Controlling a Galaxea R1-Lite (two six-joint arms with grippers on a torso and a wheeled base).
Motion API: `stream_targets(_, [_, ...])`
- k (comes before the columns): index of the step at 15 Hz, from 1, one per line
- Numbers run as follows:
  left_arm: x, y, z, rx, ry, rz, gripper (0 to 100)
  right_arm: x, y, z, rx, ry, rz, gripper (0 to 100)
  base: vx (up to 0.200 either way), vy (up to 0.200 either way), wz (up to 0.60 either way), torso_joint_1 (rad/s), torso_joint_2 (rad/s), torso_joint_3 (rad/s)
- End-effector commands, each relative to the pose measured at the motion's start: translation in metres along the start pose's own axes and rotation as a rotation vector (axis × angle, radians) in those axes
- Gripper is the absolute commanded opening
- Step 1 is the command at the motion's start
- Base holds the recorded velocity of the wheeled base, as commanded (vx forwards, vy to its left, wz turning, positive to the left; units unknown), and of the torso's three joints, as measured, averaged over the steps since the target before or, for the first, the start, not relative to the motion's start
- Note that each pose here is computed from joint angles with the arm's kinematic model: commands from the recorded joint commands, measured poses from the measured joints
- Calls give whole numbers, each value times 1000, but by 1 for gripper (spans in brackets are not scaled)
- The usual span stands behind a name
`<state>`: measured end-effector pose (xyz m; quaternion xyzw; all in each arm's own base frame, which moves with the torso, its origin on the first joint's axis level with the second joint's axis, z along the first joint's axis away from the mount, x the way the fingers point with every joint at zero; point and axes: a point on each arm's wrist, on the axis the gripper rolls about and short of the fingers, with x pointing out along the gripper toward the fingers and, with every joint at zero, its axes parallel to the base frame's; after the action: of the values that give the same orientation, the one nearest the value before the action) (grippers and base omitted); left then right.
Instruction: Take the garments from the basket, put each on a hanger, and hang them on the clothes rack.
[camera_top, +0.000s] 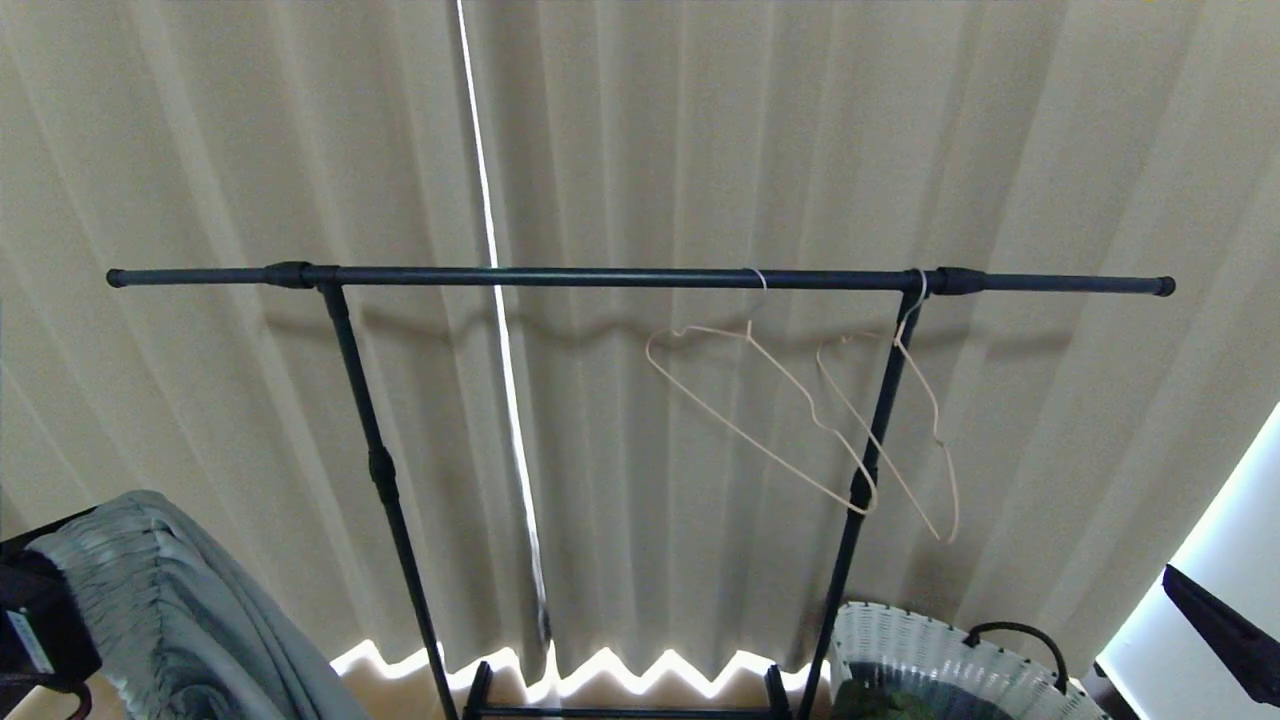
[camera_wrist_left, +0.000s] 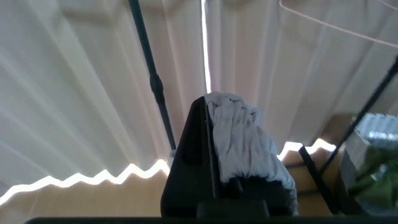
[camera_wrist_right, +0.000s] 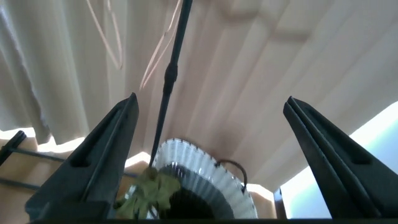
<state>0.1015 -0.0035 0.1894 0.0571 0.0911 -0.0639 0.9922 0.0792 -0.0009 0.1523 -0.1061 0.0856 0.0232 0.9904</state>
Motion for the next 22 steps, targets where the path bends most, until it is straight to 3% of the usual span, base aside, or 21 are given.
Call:
stream_targets(1, [0,0,-1,0,5,0,0,0,0,-1,0,2,1,100,200,0,0,2,2,7])
stream_targets(5, [1,-1,-5,-2,19,-8,0,1,2,-1,-3,5,36,100,200,0,0,4,7,2])
stream_targets(9, [0,-2,-11,0,34,-21,0,16,1,11,2,18,100,100,0,0,0,0,0,0])
stream_targets(12, [0,-8,-10,14,24,-74,0,59,0,30,0,89,144,100,0,0,0,0,0,0])
stream_targets(16, [-1,-8,-9,15,16,-76,0,100,4,29,3,256,101,100,0,0,0,0,0,0])
stream_targets(19, [0,-8,-9,16,12,-76,0,135,22,36,173,314,97,100,0,0,0,0,0,0])
stream_targets(22, [-1,-8,-9,16,10,-76,0,162,28,37,217,364,28,100,0,0,0,0,0,0])
